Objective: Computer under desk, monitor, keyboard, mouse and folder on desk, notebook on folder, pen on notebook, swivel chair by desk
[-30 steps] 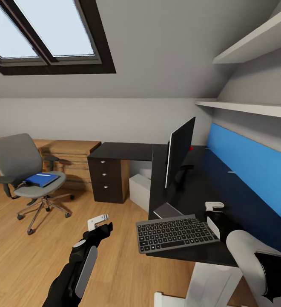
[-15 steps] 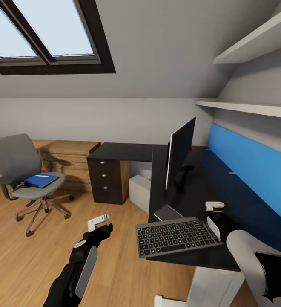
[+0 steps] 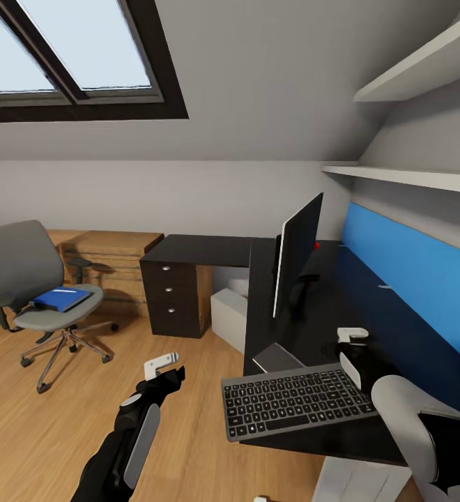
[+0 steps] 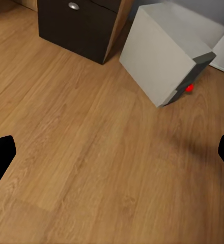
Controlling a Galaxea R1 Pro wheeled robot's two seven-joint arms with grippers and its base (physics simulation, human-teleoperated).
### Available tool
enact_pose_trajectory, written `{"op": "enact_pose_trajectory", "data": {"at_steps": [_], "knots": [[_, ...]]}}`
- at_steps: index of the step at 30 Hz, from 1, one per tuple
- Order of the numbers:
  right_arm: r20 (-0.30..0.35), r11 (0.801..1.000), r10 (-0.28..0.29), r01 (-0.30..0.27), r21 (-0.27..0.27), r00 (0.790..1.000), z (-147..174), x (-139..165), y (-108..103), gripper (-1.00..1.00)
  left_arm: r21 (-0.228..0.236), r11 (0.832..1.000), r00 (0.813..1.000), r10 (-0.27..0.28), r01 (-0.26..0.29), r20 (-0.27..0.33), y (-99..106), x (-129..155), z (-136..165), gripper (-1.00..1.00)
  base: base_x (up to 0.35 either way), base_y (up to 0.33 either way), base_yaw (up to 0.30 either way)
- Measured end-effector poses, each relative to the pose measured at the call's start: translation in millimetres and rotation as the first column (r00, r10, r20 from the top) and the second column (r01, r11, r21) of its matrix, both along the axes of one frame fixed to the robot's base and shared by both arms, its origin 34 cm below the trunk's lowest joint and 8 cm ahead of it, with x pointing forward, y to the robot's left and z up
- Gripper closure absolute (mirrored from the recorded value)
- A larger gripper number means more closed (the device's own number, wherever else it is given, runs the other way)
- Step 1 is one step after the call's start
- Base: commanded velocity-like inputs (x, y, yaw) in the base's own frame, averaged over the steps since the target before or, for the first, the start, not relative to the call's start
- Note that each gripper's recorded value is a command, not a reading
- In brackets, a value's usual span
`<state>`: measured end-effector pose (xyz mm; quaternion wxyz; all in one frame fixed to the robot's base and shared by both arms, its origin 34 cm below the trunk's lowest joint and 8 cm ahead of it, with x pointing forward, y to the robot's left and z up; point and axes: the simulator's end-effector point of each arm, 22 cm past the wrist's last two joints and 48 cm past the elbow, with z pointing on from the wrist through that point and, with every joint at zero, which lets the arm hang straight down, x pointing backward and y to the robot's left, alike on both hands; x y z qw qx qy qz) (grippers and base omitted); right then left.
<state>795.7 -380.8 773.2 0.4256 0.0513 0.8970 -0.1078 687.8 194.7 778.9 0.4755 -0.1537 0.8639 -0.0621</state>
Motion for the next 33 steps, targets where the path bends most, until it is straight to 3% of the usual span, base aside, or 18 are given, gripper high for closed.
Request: {"op": "enact_pose_trajectory", "data": {"at_steps": [7, 22, 33], "knots": [[0.002, 1.0, -0.001, 0.001, -0.003, 1.0, 1, 0, -2, -1.0, 0.001, 1.0, 1.0, 0.0, 0.0, 0.0, 0, 0, 0, -1.0, 0.206, 0.0, 0.0], [-0.017, 1.0, -0.017, 0.016, -0.025, 1.0, -3, -5, -16, -1.0, 0.0, 1.0, 1.0, 0.0, 0.0, -0.001, 0, 0, -1, -1.0, 0.017, 0.0, 0.0], [-0.102, 0.998, -0.052, 0.048, -0.039, 0.993, -13, -23, -43, -1.0, 0.0, 1.0, 1.0, 0.0, 0.0, -0.001, 0, 0, -1, -1.0, 0.0, 0.0, 0.0]]}}
